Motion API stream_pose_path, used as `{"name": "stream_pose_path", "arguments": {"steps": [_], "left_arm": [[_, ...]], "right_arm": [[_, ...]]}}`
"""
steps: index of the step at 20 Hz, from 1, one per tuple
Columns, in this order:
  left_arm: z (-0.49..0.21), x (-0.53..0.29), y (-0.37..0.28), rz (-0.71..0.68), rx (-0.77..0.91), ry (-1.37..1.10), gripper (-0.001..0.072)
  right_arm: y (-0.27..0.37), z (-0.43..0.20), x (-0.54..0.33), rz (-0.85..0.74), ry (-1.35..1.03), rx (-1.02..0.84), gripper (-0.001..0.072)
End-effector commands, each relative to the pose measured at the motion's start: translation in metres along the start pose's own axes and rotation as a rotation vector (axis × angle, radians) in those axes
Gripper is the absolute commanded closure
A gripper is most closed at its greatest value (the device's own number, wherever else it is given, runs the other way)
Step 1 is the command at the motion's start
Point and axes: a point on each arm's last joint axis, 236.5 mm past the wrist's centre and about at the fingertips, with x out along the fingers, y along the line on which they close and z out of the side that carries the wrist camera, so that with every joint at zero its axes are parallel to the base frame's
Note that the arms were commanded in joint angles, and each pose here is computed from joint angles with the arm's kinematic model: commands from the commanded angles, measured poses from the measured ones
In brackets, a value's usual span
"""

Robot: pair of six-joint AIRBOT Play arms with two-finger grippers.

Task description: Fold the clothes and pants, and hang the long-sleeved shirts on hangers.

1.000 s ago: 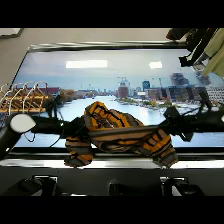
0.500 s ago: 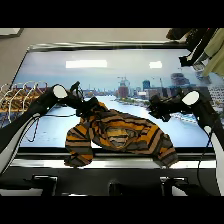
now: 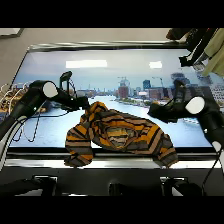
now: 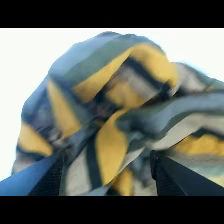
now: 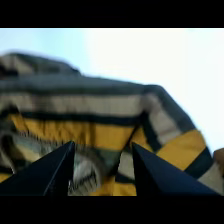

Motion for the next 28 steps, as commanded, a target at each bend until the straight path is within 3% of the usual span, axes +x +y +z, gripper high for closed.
{"name": "stream_pose_path", "arguments": {"steps": [1,8,12,14,15,16,28], "left_arm": [[-0.027,0.006,0.005,0.055,0.076,0.005,0.011],[-0.044,0.022,-0.015,0.041,0.136,0.017,0.011],[-0.043,0.022,-0.013,0.047,0.139,0.013,0.011],[-0.043,0.023,-0.013,0.047,0.139,0.014,0.011],[-0.043,0.025,-0.013,0.049,0.139,0.019,0.011],[-0.045,0.028,-0.014,0.049,0.142,0.025,0.011],[-0.099,0.089,-0.065,0.033,0.303,0.128,0.0111]], "right_arm": [[0.003,-0.049,0.023,-0.113,0.071,-0.145,0.0291],[0.018,-0.077,0.079,-0.166,0.136,-0.138,0.0293],[0.013,-0.078,0.093,-0.183,0.156,-0.132,0.0338],[0.008,-0.083,0.101,-0.202,0.183,-0.129,0.0395],[0.006,-0.084,0.103,-0.206,0.188,-0.128,0.0567],[0.007,-0.083,0.102,-0.204,0.182,-0.119,0.0682],[0.012,-0.085,0.078,-0.205,0.165,-0.002,0.0684]]}}
